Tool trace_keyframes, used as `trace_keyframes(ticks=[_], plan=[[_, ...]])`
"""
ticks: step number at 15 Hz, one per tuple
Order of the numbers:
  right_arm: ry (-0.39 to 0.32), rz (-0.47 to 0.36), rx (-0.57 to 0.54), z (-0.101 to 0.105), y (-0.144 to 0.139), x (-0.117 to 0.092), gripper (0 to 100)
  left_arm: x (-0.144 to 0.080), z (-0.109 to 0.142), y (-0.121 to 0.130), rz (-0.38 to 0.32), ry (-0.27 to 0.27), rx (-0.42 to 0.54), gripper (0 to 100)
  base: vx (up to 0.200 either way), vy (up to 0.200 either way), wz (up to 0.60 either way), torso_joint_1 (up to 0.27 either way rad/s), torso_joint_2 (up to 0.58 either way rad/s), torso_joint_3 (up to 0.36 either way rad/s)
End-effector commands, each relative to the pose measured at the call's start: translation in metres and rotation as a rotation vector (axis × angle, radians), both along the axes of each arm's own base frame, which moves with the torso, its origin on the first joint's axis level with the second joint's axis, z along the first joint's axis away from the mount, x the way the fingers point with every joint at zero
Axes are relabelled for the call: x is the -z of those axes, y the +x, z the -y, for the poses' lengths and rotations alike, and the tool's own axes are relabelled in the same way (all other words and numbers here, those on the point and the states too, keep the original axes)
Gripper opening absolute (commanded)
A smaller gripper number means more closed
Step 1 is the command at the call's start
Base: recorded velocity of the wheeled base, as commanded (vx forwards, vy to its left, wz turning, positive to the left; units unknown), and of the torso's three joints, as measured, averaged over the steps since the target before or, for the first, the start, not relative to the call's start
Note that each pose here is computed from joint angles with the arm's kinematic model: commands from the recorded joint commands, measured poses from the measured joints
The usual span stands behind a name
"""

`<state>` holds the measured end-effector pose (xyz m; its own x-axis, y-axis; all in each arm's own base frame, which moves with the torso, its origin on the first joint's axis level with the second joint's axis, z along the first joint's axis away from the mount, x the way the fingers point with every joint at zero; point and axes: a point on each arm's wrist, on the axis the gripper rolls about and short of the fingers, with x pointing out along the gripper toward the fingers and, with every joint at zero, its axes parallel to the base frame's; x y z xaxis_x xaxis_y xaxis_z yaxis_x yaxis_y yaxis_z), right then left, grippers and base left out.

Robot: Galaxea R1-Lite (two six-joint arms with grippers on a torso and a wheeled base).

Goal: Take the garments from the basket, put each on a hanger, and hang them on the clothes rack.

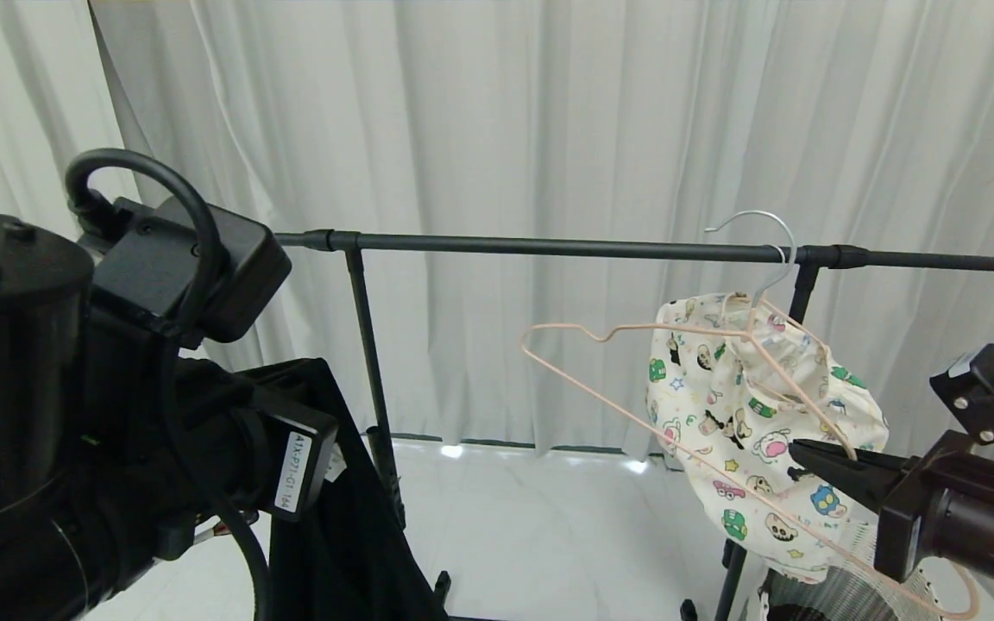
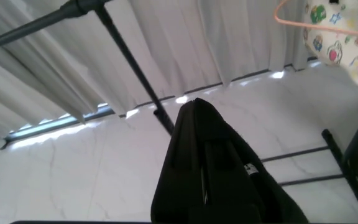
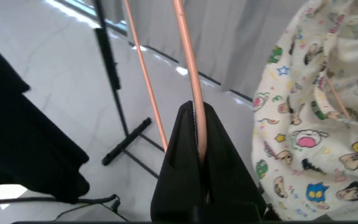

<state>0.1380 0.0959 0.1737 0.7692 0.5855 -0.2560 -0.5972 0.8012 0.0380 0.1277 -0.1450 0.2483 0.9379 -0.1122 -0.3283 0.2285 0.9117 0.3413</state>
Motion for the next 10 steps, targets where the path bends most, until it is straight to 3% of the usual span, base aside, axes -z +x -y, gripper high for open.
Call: trace_keyframes(ticks=[1, 4, 10], plan=[[0.003, 0.009, -0.047, -0.009, -0.009, -0.001, 0, 0.005, -0.003, 0.000, -0.006, 0.017, -0.019, 0, -0.200, 0.000, 0.00, 0.002, 0.00, 0.007], [0.001, 0.015, -0.135, -0.023, -0.022, -0.002, 0, 0.013, -0.008, 0.004, -0.020, 0.045, -0.062, 0, -0.200, 0.000, 0.00, -0.002, 0.00, 0.006], [0.010, -0.021, -0.318, -0.051, -0.053, 0.001, 0, 0.020, -0.034, 0.026, -0.042, 0.057, -0.247, 0, 0.000, 0.000, 0.00, 0.000, 0.00, 0.000]])
